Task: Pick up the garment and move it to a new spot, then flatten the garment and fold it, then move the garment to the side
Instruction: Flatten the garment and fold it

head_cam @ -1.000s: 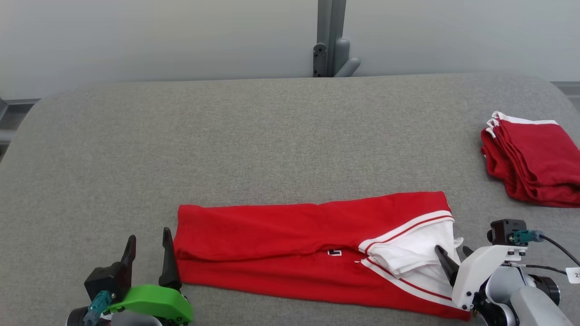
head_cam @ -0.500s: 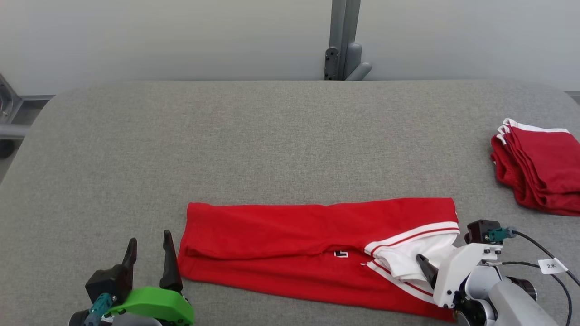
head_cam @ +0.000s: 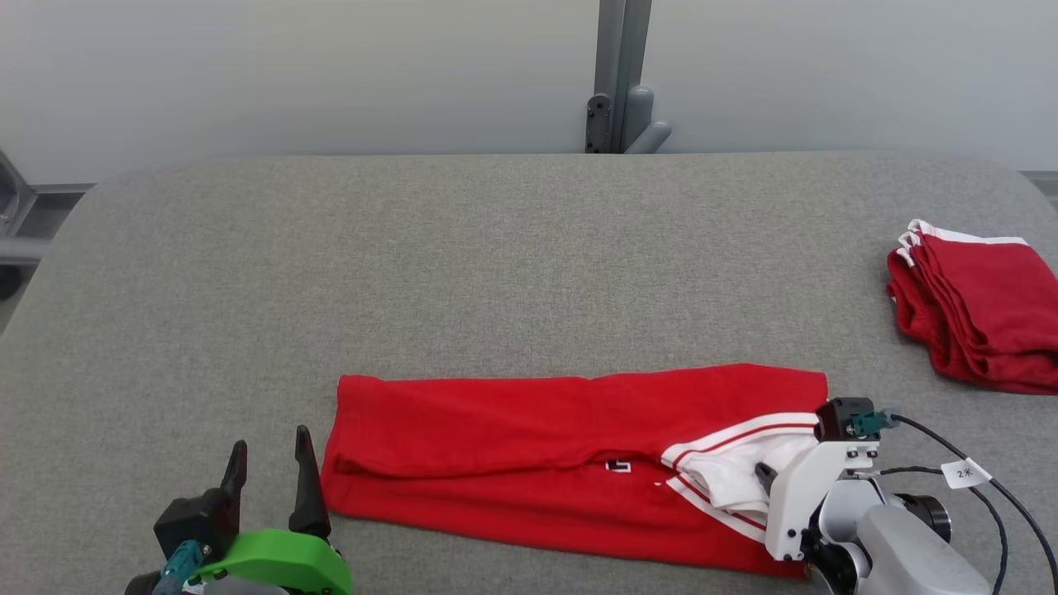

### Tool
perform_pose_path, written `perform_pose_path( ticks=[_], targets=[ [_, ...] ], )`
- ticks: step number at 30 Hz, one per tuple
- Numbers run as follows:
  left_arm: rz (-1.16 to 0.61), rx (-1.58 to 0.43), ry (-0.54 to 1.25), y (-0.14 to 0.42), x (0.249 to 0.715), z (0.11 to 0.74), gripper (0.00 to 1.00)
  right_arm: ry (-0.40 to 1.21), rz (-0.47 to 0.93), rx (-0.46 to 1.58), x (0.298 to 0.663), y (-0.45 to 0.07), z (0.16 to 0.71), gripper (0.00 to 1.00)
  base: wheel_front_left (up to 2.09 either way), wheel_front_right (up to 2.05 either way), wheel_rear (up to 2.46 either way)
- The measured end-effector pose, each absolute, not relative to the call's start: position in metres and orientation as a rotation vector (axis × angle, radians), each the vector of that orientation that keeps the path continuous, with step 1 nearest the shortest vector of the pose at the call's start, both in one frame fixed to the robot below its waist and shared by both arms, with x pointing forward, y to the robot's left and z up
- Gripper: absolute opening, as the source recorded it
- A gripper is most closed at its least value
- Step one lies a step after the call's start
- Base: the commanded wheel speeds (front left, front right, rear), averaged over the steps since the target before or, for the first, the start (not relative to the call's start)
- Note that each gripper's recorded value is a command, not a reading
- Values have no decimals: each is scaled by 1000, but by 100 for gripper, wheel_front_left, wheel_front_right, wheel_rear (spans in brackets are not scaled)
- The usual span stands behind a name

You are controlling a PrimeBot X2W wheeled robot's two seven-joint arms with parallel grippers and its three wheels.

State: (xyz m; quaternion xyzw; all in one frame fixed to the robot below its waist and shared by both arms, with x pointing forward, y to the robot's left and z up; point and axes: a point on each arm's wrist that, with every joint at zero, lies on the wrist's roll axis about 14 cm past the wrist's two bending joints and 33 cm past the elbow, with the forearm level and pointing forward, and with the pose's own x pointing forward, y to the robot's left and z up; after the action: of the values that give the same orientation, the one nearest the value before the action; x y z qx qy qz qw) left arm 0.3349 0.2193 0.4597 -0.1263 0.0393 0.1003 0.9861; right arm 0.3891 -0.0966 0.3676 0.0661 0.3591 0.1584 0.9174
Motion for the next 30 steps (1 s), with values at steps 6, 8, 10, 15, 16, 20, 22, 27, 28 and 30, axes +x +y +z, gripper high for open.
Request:
perform_pose_path(
  ticks=[6,8,10,15,16,20,22,27,28,30],
  targets=[
    [189,-250,88,215,336,457,100,679,285,163,395,-111,375,0,0,0,0],
    [177,-248,89,212,338,457,100,654,265,174,399,-120,380,0,0,0,0],
    [161,-247,89,207,340,458,100,626,239,178,403,-133,386,0,0,0,0],
    [120,-247,87,194,346,459,100,553,171,180,411,-173,406,0,0,0,0],
    [112,-247,88,191,348,460,100,542,159,179,411,-182,409,0,0,0,0],
    [80,-251,88,180,353,461,100,505,113,179,409,-212,424,0,0,0,0],
    [67,-252,90,175,355,460,100,485,102,182,407,-221,431,0,0,0,0],
    [41,-253,96,166,358,459,100,432,138,231,406,-211,450,0,0,0,0],
    [37,-253,98,165,359,459,100,425,154,241,406,-205,454,0,0,0,0],
    [33,-254,100,164,359,458,100,413,199,252,405,-188,460,0,0,0,0]
  ],
)
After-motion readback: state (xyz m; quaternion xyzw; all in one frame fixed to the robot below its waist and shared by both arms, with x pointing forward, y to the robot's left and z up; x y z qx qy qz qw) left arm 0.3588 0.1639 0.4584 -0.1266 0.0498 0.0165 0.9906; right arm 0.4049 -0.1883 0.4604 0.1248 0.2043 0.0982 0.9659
